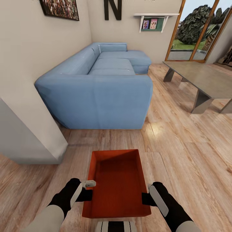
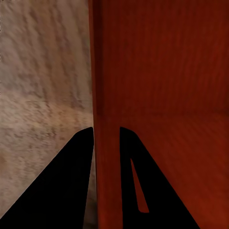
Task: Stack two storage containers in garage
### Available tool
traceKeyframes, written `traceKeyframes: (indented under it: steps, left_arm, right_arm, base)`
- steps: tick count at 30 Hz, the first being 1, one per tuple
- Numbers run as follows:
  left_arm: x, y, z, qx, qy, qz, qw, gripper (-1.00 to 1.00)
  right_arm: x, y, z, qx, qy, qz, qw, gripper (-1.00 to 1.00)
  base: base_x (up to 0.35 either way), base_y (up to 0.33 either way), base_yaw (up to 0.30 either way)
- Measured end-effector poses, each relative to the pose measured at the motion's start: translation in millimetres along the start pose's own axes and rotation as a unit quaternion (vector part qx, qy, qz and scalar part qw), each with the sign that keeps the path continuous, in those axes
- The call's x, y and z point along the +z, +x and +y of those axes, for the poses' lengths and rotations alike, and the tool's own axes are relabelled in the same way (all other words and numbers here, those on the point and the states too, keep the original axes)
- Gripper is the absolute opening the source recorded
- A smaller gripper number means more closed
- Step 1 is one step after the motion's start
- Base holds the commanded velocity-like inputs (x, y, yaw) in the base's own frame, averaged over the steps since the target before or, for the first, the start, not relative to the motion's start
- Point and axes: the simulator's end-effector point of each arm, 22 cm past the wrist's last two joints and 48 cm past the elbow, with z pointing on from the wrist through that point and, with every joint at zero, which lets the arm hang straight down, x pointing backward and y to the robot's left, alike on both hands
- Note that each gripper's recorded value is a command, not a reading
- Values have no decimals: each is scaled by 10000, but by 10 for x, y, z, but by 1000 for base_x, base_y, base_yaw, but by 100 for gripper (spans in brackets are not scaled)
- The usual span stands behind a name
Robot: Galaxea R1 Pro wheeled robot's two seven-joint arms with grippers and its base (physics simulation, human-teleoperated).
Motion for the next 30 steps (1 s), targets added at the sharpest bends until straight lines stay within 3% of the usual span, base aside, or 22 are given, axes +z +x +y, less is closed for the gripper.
traceKeyframes:
  steps: [30]
  left_arm:
    - [-858,-277,-125,36,1,-218,9998,-100]
  right_arm:
    - [-850,-276,36,7,-27,-216,9998,-100]
  base:
    - [0,0,0]
